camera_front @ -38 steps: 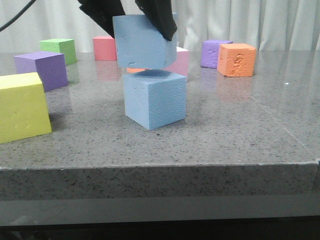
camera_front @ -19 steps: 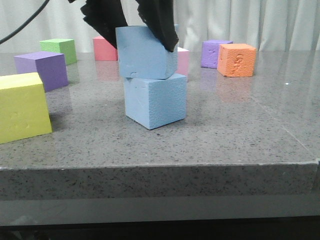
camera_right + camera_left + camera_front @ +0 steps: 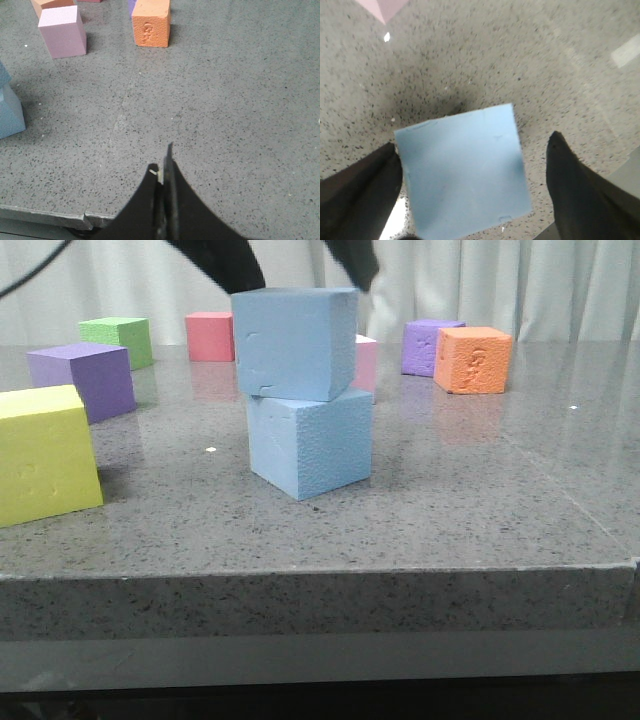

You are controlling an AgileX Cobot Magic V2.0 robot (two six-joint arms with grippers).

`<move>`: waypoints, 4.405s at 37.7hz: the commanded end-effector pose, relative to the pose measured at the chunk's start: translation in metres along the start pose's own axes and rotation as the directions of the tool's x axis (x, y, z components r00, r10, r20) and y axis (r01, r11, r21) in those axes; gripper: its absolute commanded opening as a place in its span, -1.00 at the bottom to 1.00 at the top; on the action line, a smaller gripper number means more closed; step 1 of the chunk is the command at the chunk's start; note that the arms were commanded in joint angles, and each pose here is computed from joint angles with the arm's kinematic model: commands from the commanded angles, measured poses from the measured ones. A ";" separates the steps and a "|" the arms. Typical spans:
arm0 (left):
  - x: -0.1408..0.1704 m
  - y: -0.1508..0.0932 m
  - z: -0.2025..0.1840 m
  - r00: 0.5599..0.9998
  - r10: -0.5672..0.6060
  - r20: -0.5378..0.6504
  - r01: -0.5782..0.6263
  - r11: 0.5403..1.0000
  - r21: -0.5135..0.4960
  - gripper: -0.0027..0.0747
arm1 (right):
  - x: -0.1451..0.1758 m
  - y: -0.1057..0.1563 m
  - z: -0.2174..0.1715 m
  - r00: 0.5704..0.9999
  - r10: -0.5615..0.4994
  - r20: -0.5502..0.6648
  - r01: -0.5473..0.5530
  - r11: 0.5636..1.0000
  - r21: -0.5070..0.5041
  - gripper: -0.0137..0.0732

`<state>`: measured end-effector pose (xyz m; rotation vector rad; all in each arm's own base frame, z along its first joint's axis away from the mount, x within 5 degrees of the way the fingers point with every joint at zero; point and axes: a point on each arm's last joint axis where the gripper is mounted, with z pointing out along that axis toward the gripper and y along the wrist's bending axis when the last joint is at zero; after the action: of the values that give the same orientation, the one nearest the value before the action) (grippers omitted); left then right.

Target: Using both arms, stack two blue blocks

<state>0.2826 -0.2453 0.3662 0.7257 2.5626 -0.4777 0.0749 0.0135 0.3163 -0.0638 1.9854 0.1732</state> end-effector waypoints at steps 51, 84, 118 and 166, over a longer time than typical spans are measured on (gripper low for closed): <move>0.111 0.011 -0.117 0.640 0.079 0.764 -0.108 0.994 -0.013 -0.98 | -0.014 0.000 -0.004 0.995 -0.009 0.098 0.008 1.000 0.011 -0.84; 0.236 0.036 -0.109 0.520 0.097 0.848 -0.123 0.992 -0.038 -0.98 | -0.014 0.000 -0.004 0.995 -0.009 0.098 0.008 1.000 0.011 -0.84; 0.284 0.056 -0.085 0.437 0.105 0.893 -0.053 0.994 -0.091 -0.98 | -0.014 0.000 -0.004 0.995 -0.009 0.098 0.008 1.000 0.011 -0.84; 0.353 0.100 -0.038 0.429 0.139 0.892 0.402 0.855 -0.327 -0.98 | -0.014 0.000 -0.004 0.995 -0.009 0.097 0.008 1.000 0.011 -0.84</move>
<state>0.0561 -0.0044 0.1979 -0.0213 1.6330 -0.1289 0.0749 0.0135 0.3163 -0.0638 1.9854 0.1732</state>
